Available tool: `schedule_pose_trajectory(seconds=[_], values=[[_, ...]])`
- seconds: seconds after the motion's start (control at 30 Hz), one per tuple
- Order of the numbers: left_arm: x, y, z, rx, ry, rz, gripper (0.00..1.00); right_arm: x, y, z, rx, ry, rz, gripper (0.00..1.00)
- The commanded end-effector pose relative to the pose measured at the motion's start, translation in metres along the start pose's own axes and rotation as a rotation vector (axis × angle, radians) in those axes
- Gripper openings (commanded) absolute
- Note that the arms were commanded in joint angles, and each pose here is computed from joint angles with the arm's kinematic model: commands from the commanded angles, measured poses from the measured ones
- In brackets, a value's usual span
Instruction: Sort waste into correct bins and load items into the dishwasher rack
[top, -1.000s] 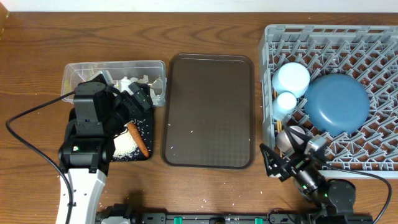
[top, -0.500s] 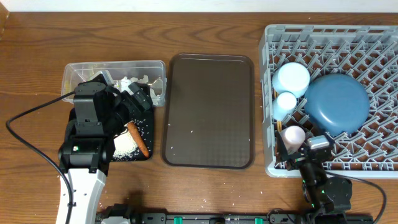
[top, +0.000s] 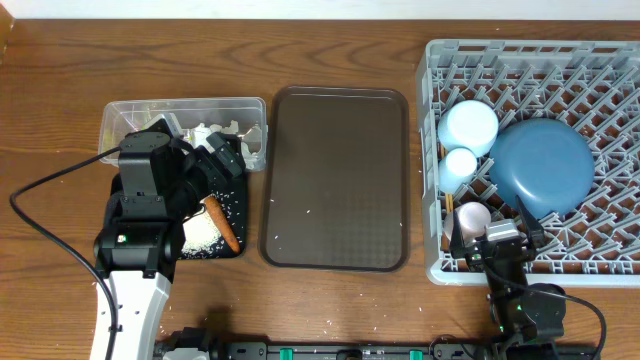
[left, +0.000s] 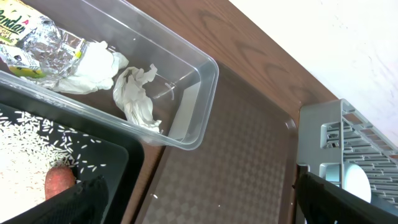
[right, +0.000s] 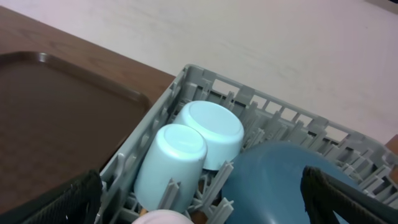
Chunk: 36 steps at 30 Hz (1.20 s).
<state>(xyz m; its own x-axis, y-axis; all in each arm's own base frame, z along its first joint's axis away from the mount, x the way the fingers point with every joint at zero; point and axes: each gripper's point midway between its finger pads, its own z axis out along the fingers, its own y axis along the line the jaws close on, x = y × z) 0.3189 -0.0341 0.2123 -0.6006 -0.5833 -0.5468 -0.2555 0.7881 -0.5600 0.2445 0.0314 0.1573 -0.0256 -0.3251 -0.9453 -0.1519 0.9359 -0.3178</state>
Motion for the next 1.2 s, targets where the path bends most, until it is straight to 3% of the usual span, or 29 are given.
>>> schedule_pose_trajectory(seconds=[0.0,0.9,1.17], values=[[0.000,0.003,0.001,-0.011,0.000,0.014,0.98,0.000,0.000,0.000,0.006,0.002,-0.023,0.99],[0.000,0.003,0.001,-0.011,0.000,0.014,0.98,0.005,-0.015,-0.001,0.084,0.028,-0.040,0.99],[0.000,0.003,0.001,-0.011,-0.001,0.014,0.98,0.008,-0.029,-0.003,0.159,0.032,0.157,0.99]])
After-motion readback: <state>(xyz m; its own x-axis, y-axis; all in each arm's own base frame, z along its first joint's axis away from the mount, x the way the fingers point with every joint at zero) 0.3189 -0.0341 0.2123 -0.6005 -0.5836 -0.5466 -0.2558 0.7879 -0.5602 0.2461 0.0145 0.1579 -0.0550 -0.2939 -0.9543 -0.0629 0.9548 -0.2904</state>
